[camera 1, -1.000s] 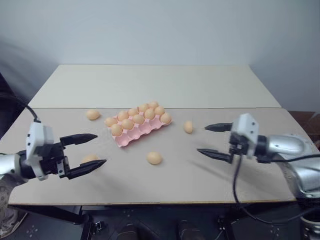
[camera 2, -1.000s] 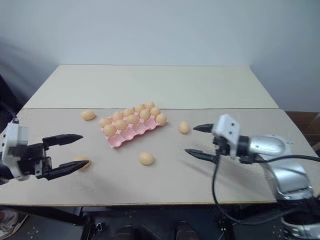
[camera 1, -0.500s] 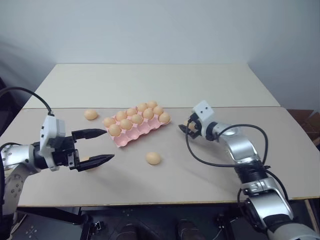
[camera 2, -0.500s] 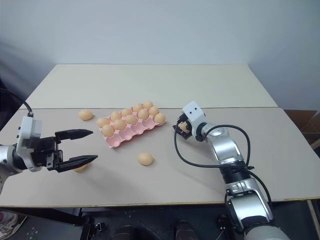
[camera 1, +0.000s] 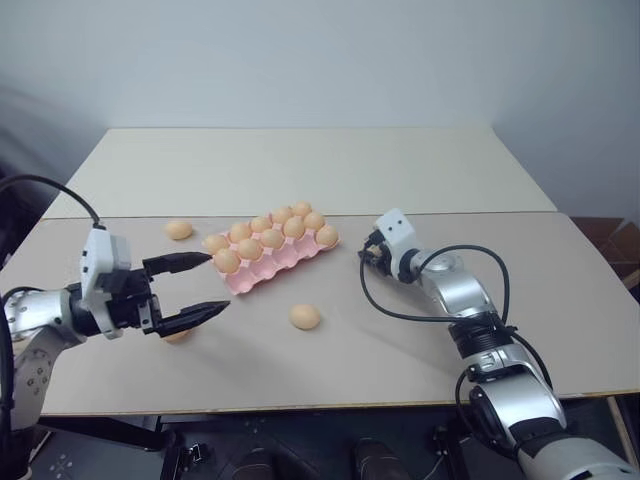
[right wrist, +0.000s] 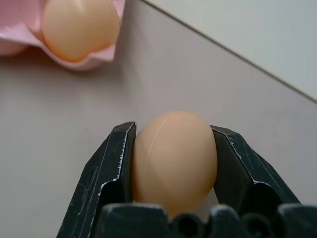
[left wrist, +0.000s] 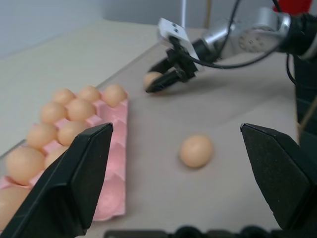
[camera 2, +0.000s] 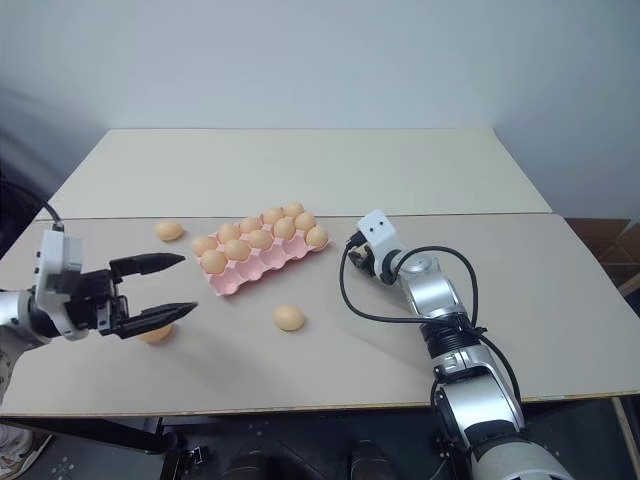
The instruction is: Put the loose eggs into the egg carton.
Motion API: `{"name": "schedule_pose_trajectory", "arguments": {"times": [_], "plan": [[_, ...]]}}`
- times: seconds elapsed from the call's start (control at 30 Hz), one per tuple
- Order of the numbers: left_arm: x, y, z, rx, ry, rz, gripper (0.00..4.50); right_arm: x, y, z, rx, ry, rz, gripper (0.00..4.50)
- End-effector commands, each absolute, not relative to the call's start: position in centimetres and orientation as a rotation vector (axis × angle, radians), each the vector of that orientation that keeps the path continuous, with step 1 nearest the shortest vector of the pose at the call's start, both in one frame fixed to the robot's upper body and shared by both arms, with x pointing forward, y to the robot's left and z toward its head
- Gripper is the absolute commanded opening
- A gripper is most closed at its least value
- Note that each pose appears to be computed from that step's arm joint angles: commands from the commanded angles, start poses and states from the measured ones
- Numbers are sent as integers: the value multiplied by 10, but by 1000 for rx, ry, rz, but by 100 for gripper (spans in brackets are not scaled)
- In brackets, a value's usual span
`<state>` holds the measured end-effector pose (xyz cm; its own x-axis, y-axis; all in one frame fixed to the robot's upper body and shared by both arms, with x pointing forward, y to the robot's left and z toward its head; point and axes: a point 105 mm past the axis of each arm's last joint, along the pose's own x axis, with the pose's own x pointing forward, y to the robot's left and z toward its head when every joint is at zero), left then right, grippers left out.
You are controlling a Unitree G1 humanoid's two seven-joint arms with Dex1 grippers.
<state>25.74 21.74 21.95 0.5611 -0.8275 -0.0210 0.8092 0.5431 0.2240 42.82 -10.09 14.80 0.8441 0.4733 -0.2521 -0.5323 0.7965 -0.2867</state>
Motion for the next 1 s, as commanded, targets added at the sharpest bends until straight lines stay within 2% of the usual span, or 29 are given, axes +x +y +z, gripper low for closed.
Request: {"name": "schedule_pose_trajectory", "arguments": {"times": [0.03,0.2,0.47,0.63,0.87,0.9,1.0], "plan": [[257,226,236,233,-172,-873,450,420,-70,203,-334,-18,623,205],[257,233,239,205,-195,-798,450,407,-29,225,-302,-98,737,205],[253,233,236,202,-192,-779,450,408,11,199,-328,-65,822,205],[252,233,235,205,-189,-780,450,418,20,195,-300,-48,799,205],[250,233,235,209,-180,-788,450,420,23,199,-292,-65,783,436],[250,233,235,209,-180,-789,450,420,22,202,-284,-76,785,449],[250,233,235,212,-179,-789,450,414,14,214,-260,-122,792,449]]}}
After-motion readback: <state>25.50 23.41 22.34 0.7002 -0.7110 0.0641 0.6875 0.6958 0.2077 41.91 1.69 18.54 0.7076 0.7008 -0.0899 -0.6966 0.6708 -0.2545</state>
